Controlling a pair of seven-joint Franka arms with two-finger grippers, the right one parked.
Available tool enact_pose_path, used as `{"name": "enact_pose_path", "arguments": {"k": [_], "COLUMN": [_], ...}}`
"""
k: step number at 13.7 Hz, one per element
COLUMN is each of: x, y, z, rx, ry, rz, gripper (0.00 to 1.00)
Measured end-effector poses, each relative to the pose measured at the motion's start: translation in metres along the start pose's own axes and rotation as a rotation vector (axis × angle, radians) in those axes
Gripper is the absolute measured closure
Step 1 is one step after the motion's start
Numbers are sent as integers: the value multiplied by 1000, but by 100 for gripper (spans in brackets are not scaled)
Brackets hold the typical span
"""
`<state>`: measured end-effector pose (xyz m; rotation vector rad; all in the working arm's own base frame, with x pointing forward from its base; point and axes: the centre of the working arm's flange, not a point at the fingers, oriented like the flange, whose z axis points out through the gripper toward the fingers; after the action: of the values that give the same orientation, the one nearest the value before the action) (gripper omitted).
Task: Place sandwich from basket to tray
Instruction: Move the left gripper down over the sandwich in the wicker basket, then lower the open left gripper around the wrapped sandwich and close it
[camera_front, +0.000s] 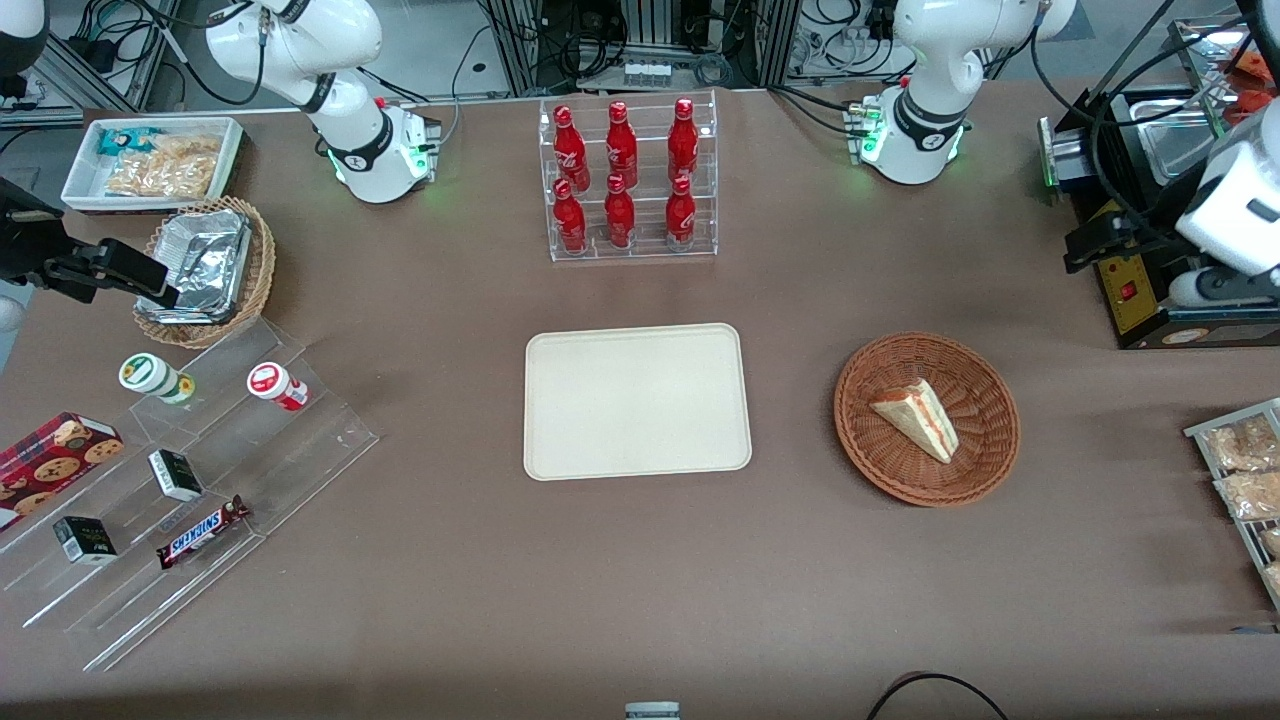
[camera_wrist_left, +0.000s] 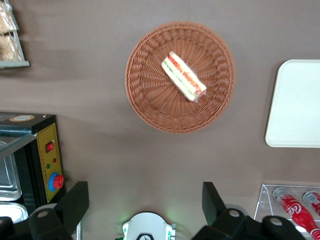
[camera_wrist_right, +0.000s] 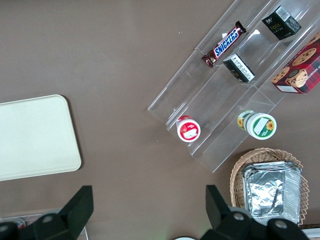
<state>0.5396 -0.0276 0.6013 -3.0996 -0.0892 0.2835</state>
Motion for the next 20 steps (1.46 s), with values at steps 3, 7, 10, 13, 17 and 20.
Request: {"name": "enact_pose_path", "arguments": {"k": [3,7,10,13,17,20], "x": [32,48,47,46,53,55], "y": [12,51,62,66,79,86], "z": [60,157,206,222,242,264], "rx": [6,111,69,1,-103,-149], "ry": [-4,106,178,185,195,172], "rz": [-59,-194,-375,-592,-797,-870], "gripper": [0,0,0,0,0,0]}}
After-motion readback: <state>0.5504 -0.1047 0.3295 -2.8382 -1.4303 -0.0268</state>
